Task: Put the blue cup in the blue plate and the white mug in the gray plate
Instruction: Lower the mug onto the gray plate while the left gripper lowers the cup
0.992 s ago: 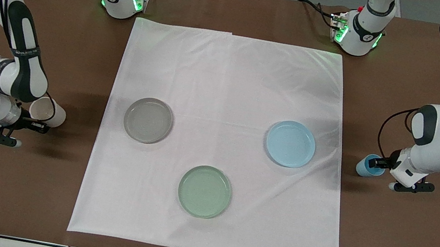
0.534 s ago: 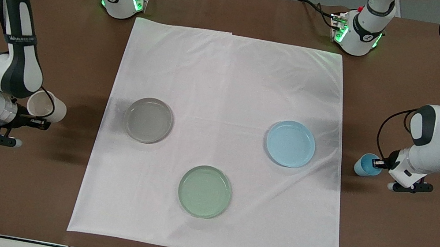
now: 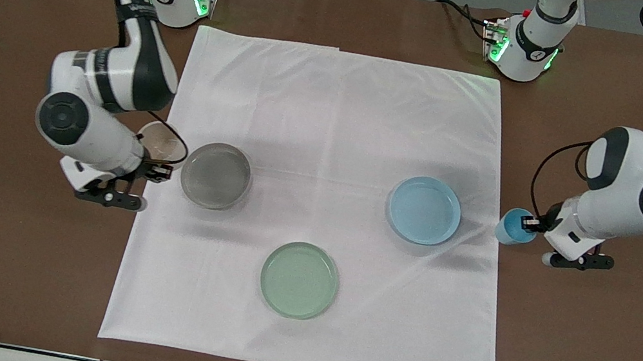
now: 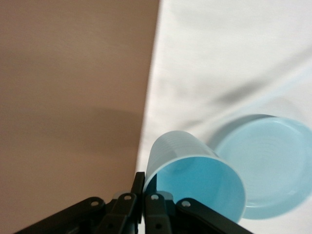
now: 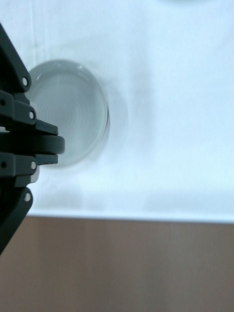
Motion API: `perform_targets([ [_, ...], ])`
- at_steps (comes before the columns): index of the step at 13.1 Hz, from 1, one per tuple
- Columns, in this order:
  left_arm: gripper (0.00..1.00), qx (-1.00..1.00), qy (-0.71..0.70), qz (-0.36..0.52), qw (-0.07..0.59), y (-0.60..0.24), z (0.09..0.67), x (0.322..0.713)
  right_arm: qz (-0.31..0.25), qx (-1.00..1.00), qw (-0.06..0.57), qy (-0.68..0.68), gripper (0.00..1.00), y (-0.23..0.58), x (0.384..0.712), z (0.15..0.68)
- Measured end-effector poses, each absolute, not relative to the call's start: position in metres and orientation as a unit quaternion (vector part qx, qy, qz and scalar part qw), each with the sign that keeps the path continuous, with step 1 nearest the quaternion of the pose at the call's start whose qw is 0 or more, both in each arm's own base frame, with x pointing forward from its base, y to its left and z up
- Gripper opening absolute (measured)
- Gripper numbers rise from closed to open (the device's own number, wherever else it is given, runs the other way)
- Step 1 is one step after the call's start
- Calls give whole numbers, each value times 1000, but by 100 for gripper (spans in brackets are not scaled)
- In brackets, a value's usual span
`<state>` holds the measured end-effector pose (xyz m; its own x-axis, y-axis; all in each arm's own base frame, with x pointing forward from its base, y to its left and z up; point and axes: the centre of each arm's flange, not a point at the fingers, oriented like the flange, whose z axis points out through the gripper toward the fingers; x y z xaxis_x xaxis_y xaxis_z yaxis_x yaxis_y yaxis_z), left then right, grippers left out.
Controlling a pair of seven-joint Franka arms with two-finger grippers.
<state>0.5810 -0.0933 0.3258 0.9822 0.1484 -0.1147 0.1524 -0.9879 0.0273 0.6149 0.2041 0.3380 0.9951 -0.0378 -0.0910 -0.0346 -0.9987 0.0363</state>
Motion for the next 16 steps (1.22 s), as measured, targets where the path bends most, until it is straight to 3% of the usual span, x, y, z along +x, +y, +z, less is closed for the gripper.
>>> perform_targets([
  [7, 3, 986, 142, -86, 20, -255, 282, 538, -45, 998, -9, -50, 20, 221, 622, 258],
  [11, 4, 981, 156, -114, 13, -280, 242, 525, -50, 998, -7, -48, 20, 223, 621, 246],
  [14, 8, 981, 158, -116, 14, -280, 235, 526, -57, 998, -3, -39, 20, 235, 615, 233],
  [16, 5, 980, 163, -112, 17, -275, 239, 532, -59, 998, -2, -36, 20, 238, 614, 227],
])
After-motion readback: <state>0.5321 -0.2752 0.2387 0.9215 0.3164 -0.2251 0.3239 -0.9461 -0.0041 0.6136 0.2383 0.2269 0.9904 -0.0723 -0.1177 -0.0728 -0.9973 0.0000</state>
